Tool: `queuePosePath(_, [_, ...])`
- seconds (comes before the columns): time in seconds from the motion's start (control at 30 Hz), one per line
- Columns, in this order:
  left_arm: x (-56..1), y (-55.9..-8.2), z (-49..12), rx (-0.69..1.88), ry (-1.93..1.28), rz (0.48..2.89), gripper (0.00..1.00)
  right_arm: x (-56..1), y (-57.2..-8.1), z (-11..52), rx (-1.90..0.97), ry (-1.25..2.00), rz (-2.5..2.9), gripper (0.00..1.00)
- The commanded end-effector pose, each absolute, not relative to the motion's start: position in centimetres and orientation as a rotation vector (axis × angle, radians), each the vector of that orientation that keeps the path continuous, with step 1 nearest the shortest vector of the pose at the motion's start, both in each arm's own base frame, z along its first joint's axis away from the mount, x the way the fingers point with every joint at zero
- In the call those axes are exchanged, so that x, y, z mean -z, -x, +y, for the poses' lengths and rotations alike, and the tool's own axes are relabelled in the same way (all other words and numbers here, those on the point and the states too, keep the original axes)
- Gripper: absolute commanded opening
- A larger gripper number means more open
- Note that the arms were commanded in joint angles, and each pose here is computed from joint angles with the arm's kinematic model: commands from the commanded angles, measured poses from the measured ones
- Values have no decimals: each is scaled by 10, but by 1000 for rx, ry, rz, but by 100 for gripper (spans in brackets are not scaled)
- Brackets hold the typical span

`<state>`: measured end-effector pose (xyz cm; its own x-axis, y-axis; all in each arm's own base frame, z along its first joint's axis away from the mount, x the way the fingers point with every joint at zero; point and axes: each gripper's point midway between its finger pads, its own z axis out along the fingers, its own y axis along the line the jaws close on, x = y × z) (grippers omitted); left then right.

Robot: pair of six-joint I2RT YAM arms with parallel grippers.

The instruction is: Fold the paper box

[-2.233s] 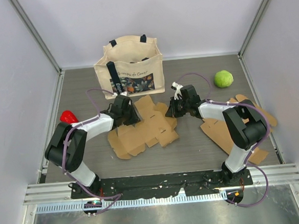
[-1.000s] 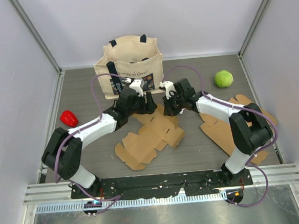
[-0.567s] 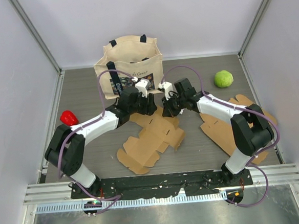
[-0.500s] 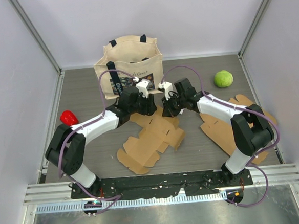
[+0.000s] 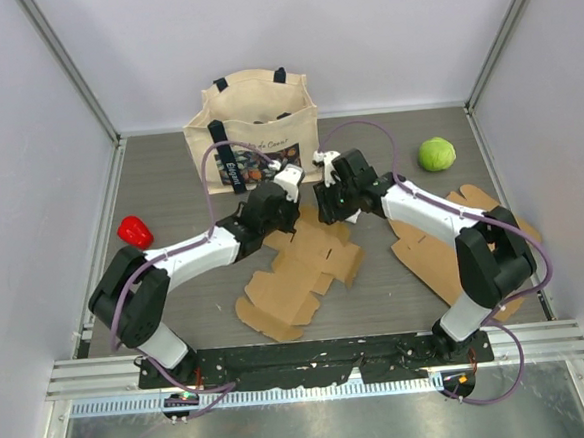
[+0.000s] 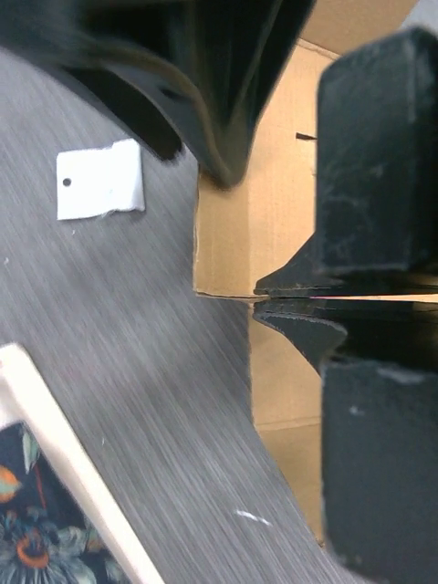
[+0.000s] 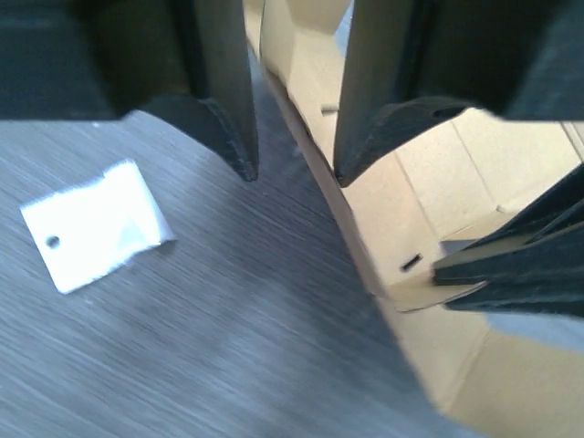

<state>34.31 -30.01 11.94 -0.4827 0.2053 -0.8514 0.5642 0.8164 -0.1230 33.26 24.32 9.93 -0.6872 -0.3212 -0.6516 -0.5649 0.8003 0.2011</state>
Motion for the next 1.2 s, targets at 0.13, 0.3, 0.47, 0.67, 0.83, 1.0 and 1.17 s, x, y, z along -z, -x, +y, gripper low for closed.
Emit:
queuePosePath(0.13, [-162, -363, -259, 310, -227, 1871, 0, -197, -356, 182, -166, -49, 2358, 70])
queuePosePath(0.3, [-173, -357, -254, 316, -163, 1798, 0, -220, -332, 218, -595, -486, 2299, 72])
queuePosePath(0.47, [-178, -355, -250, 308, -120, 1749, 0, -239, -317, 266, -1014, -851, 2123, 77])
queuePosePath(0.67, [-181, -351, -247, 328, -83, 1706, 0, -228, -321, 305, -1175, -1146, 2030, 78])
queuePosePath(0.83, [-184, -344, -249, 350, -72, 1681, 0, -205, -327, 309, -1181, -1349, 1963, 76])
queuePosePath(1.0, [-180, -338, -251, 360, -86, 1673, 0, -196, -337, 305, -1132, -1396, 1928, 73])
queuePosePath(1.17, [-177, -333, -252, 358, -101, 1666, 0, -183, -342, 301, -1089, -1445, 1919, 68])
